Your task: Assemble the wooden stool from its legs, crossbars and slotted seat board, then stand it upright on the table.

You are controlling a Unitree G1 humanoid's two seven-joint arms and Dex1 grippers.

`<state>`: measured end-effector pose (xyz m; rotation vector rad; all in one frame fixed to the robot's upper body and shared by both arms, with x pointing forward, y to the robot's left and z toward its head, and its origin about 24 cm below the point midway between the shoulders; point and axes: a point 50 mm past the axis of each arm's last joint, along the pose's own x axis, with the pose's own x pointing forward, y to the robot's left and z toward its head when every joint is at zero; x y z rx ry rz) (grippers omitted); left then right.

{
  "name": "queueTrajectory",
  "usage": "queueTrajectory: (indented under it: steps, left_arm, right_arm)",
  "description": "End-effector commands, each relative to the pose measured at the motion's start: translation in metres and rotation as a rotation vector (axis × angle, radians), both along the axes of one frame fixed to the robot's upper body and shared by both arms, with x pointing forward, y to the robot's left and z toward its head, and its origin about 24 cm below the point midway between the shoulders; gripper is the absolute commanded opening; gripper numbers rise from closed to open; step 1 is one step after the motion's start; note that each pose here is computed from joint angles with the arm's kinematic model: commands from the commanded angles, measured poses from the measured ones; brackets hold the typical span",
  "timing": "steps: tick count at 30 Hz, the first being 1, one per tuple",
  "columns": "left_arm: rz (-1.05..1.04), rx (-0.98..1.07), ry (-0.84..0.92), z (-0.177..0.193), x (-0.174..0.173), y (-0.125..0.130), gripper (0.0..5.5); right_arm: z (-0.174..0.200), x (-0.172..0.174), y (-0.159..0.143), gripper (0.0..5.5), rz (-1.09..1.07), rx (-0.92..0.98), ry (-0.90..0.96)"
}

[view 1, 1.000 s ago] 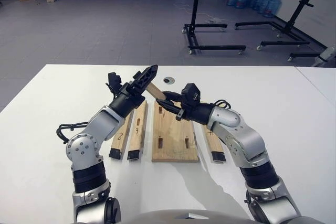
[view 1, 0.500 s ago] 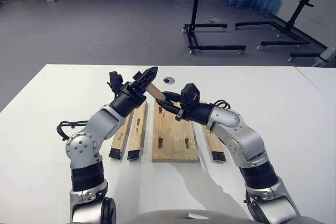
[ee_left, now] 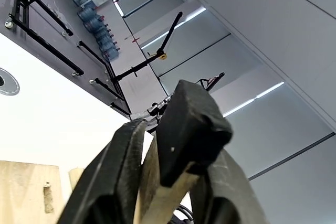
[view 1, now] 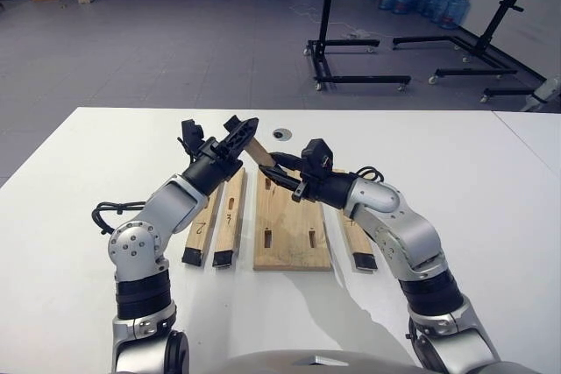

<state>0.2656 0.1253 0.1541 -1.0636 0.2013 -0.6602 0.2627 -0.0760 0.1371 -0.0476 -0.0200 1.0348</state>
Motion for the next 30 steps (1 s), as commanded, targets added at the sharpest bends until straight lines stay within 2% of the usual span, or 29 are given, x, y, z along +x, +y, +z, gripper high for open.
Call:
queueTrajectory:
  steps: [1,7,8,13,15,20,22,25,30]
  left_arm:
    - [-0.038,0.028,0.005,-0.002,-0.002,-0.006,0.81]
    - [-0.002,0.084,0.035,-0.01,0.001,-0.002,0.43]
    - [0.005,0.088,0.038,-0.011,0.002,-0.001,0.41]
    - [0.033,0.129,0.054,-0.018,0.004,0.002,0.38]
    - [0.071,0.166,0.055,-0.021,0.005,0.009,0.38]
    - [0.329,0.429,0.0,-0.018,0.0,0.072,0.38]
    - [0.425,0.529,-0.024,-0.018,-0.006,0.092,0.38]
    - [0.527,0.524,-0.03,-0.028,-0.01,0.102,0.38]
    - [0.55,0.55,-0.038,-0.049,-0.007,0.092,0.38]
  right_arm:
    - [0.0,-0.002,0.003,1.28,0.003,0.004,0.008]
    - [0.007,-0.003,0.007,1.28,0.019,-0.02,-0.026]
    - [0.007,-0.004,0.008,1.66,0.021,-0.04,-0.025]
    - [0.0,-0.003,0.013,2.47,0.023,-0.108,0.007]
    - [0.0,0.001,0.004,2.85,-0.009,-0.111,0.014]
    - [0.021,0.02,-0.063,3.65,-0.225,-0.069,0.019]
    - [0.024,0.027,-0.081,4.06,-0.295,-0.027,0.041]
    - [0.009,0.029,-0.076,4.59,-0.32,0.008,0.108]
    - [-0.019,0.022,-0.06,4.66,-0.344,0.048,0.235]
